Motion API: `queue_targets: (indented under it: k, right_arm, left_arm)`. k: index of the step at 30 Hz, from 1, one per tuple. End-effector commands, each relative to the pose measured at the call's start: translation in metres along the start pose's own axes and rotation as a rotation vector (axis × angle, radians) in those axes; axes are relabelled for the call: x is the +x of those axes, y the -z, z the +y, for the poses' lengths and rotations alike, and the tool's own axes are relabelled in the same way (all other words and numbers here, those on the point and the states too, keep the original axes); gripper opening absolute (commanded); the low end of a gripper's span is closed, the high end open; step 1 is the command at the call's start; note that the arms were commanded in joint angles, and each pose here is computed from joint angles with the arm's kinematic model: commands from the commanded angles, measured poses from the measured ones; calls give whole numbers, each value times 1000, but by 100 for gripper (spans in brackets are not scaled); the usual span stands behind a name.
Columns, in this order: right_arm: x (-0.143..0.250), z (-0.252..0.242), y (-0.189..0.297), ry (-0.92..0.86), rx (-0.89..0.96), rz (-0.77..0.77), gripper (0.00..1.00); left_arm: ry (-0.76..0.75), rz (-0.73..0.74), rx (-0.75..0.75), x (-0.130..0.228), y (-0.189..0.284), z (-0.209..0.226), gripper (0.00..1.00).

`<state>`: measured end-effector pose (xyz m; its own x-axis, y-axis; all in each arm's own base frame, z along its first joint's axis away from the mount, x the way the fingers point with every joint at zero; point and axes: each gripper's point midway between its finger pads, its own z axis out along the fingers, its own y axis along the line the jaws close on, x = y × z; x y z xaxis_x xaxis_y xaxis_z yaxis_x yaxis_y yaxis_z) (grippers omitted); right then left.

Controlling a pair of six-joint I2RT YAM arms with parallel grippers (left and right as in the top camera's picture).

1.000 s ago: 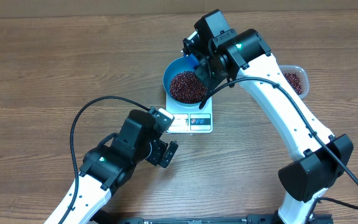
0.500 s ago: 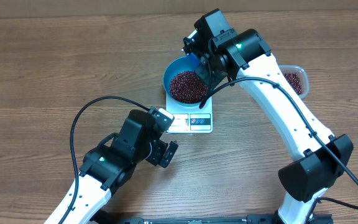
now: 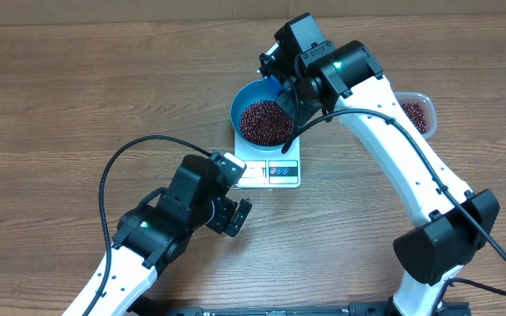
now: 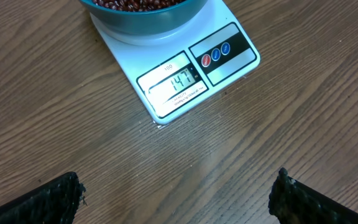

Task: Scoop item into bowl and weigh 150g on scale
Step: 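Hold the scoop tilted over the teal bowl, shaking beans out slowly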

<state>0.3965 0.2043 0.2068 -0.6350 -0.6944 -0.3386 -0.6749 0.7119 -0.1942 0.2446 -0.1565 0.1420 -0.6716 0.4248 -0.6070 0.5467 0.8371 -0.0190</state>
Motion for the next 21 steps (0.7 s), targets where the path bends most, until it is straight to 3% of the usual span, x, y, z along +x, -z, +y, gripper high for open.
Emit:
queue_targets:
  k: [1,21]
  right_arm:
    - [-10,-6,26,-3,30,-68,4]
    - [-10,-8,26,-3,42,-67,4]
  left_arm:
    - [-15,9,-4,2,-2,0,100]
    - [-15,9,-4,2,-2,0,99]
